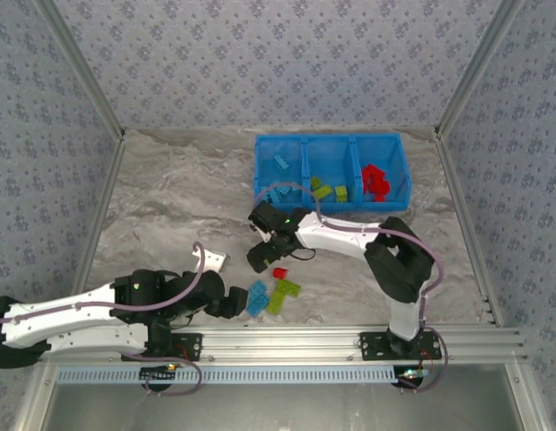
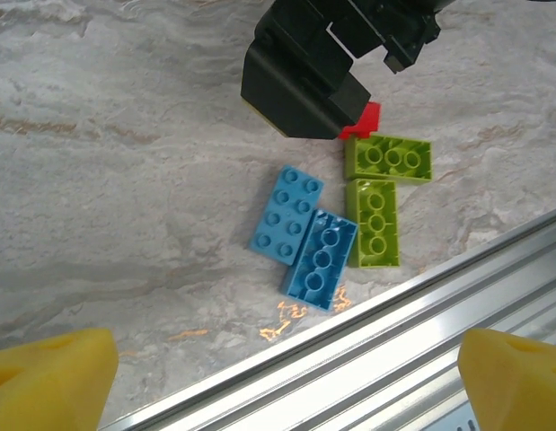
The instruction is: Sort the legos into containers by color
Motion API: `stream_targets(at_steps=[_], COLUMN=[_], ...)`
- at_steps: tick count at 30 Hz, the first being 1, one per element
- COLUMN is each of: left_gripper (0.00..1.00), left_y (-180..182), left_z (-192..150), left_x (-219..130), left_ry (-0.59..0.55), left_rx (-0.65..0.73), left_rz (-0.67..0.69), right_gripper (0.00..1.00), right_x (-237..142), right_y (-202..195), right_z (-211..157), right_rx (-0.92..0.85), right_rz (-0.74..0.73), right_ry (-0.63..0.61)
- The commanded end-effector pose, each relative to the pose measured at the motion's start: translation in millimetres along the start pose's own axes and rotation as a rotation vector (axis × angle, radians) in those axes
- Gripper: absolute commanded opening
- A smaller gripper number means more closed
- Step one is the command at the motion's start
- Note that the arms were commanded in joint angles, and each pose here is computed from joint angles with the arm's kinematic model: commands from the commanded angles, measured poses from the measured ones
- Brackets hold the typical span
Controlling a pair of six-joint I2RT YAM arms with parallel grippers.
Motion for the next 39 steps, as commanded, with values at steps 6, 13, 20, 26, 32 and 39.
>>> stream_targets(at_steps=[6, 13, 20, 26, 32, 39], left_gripper=[0.99, 0.99, 0.99, 0.99, 0.99, 0.99], left_y=[6.8, 6.0, 5.0, -2.7, -5.5, -8.7], left_z=[-1.4, -0.8, -0.2, 7.4, 13.3, 13.5], left_x=[0.0, 3.7, 6.3, 3.7, 2.3, 6.6], left_ry=[-0.023, -0.047, -0.059, -0.109, -0.151, -0.146], left_rx=[-0.002, 0.004, 0.006, 0.006, 0.016, 0.02], left_rz=[0.052, 0.057, 0.063, 0.015, 0.027, 0.038], right_gripper=[0.95, 0.69, 0.6, 0.59, 0.55, 0.53], right_x=[32.6, 38.7, -19.3, -101.5, -150.6, -145.9], right_y=[-2.2, -6.8, -2.3, -32.5, -92.6, -190.8], right_z=[2.4, -6.6, 4.7, 3.4, -8.5, 12.5], right_rx=[-0.003, 0.01, 0.086, 0.241, 0.418, 0.571], right_rz=[-0.017, -0.055, 0.001, -0.043, -0.132, -0.304], right_ry=[0.064, 0.086, -0.05, -0.322, -0.517, -0.549])
Point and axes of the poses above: each hand's point on the last joint's axis, 136 mm out from that joint toward the fingers, its own x axis out along the fingers, its own y axis along the line the jaws close on, z = x × y, the point moved 10 cm from there along -x, back along the fingers, and after that the axes turned 1 degree about -x, right-handed, at the moved point
